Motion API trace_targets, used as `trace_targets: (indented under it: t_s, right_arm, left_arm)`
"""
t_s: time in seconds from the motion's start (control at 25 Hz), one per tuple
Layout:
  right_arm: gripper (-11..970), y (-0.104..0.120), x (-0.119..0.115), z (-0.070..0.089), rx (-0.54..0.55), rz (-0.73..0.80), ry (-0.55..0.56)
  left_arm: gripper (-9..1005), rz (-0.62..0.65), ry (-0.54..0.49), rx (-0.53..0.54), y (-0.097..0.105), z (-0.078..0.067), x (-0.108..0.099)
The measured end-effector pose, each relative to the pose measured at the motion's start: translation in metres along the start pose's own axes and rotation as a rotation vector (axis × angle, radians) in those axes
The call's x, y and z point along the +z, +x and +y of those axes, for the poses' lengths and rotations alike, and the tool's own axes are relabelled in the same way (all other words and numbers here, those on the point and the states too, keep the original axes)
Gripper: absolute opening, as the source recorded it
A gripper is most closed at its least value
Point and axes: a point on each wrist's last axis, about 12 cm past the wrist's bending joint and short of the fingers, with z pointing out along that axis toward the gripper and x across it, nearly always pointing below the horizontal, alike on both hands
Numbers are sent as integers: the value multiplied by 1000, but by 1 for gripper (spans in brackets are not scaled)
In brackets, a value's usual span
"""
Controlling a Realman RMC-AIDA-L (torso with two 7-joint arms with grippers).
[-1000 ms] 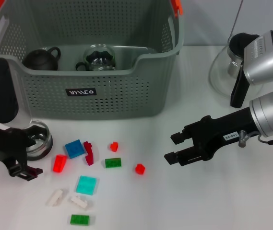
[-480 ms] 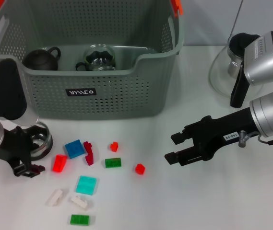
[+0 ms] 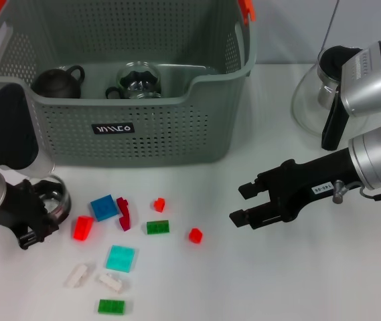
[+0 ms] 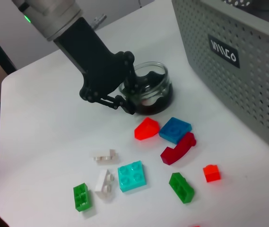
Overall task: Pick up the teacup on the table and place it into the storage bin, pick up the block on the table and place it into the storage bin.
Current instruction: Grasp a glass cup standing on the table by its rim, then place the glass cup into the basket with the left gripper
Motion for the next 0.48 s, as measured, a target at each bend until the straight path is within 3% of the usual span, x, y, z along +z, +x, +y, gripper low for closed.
trace_targets:
  t_s: [0.04, 0.24, 0.36, 0.48]
  right_arm:
    - [686, 0, 0, 0, 1, -1, 0]
    - [687, 1, 0, 0, 4, -1, 0]
    - [687, 2, 0, 0, 5, -1, 0]
    - [687, 3, 0, 0, 7, -1, 0]
  left_arm:
    - [196, 0, 1, 0, 0, 0, 0]
    - [40, -2, 4, -1, 0, -1, -3]
    - [40, -32, 17, -8, -3, -3, -11]
    - [40, -143, 77, -39, -11, -9, -32]
